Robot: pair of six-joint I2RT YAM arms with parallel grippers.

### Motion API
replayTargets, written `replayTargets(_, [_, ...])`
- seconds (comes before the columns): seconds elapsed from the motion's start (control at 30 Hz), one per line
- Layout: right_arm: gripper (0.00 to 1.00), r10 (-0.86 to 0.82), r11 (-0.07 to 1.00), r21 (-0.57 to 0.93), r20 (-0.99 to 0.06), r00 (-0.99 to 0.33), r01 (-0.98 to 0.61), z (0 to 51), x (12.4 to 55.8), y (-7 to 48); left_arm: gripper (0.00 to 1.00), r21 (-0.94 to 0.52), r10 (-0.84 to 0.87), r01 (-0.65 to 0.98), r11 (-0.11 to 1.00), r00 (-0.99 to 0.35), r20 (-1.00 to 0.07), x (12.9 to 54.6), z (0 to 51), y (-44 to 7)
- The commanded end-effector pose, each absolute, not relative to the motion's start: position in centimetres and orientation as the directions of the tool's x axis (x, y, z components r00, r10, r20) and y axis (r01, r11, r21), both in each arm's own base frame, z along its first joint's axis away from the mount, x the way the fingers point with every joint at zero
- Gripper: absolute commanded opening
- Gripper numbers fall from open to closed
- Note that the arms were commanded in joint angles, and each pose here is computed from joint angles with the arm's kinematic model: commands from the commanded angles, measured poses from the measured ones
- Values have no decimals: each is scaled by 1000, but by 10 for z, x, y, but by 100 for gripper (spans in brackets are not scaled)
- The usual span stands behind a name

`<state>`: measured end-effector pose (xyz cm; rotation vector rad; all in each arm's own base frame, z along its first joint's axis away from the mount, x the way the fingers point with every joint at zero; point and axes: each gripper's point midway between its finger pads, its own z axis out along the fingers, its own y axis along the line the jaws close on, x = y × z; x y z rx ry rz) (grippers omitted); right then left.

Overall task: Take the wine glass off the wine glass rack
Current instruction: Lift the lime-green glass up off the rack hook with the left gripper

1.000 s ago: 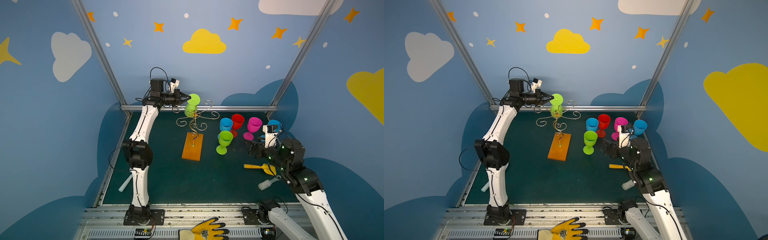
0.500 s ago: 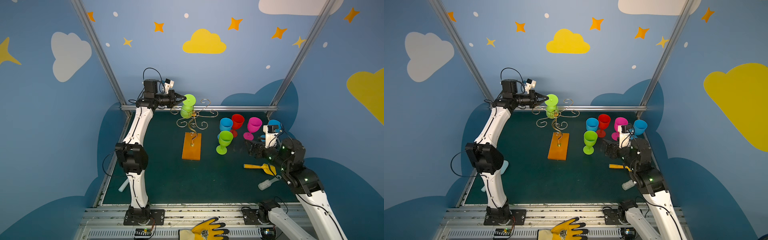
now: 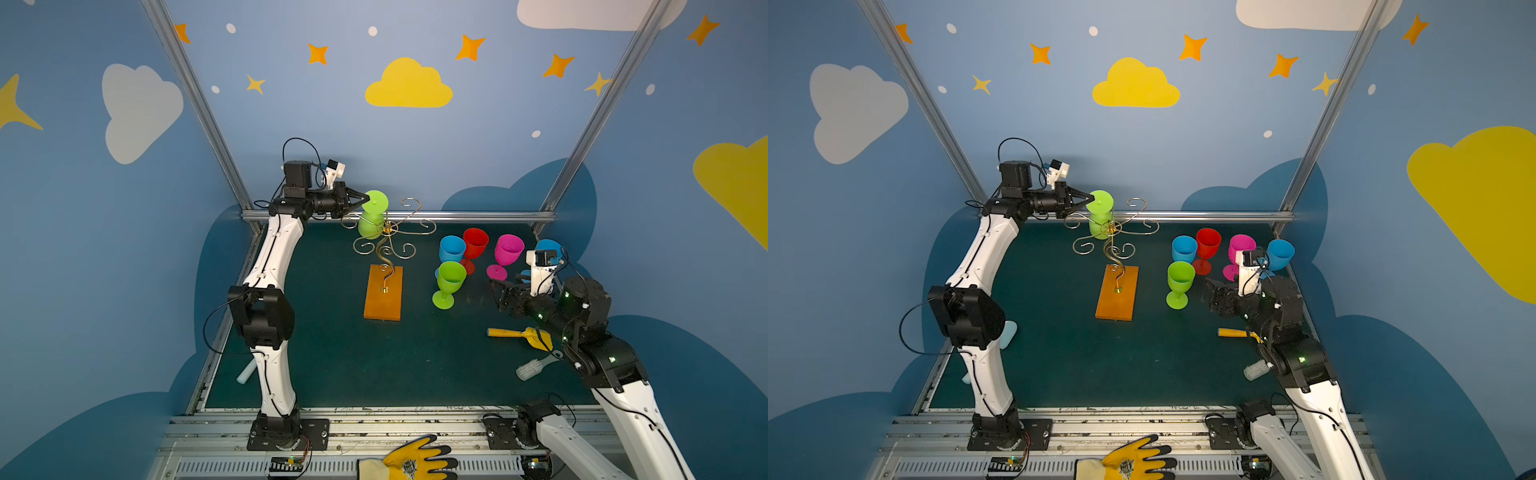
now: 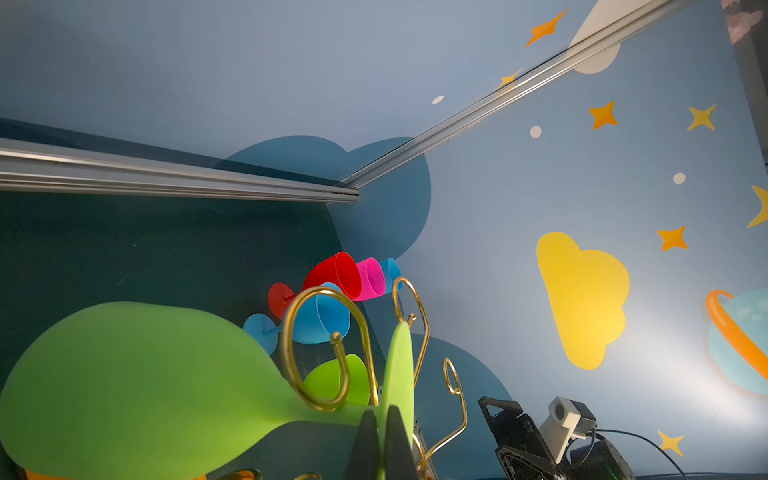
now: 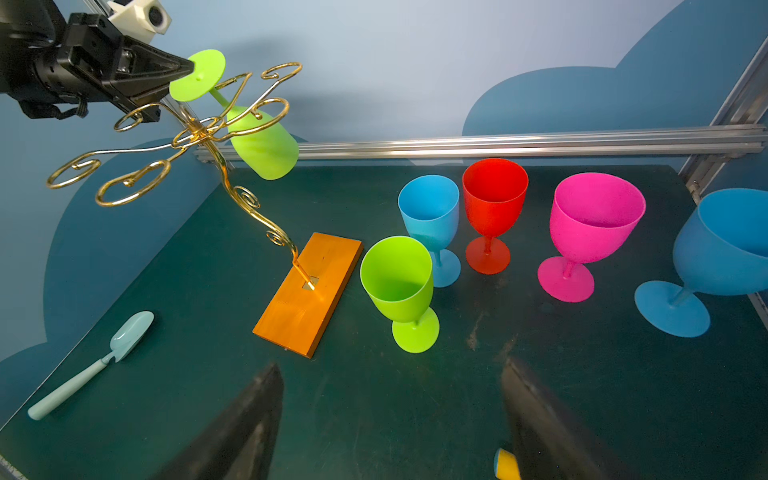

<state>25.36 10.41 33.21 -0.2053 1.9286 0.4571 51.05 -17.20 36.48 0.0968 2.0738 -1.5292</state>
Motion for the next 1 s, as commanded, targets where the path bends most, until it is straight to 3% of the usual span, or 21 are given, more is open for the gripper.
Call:
replayTargets(0.0, [82, 89, 906, 229, -925, -370, -356, 345, 252, 104, 3, -836, -283, 418, 355, -804, -523, 503, 387, -157])
replayTargets(0.5, [82, 86, 906, 227, -925, -371, -357, 345, 253, 104, 3, -856, -440, 401, 327, -737, -513, 526, 410, -101])
replayTargets(0.7, [82, 84, 903, 225, -928, -363, -366, 350, 260, 108, 3, -846, -515, 441, 300, -672, -533, 523, 446, -66])
replayTargets(0.97, [82, 75, 899, 206, -942, -327, -386, 366, 276, 114, 3, -760, -531, 574, 307, -559, -637, 487, 519, -64])
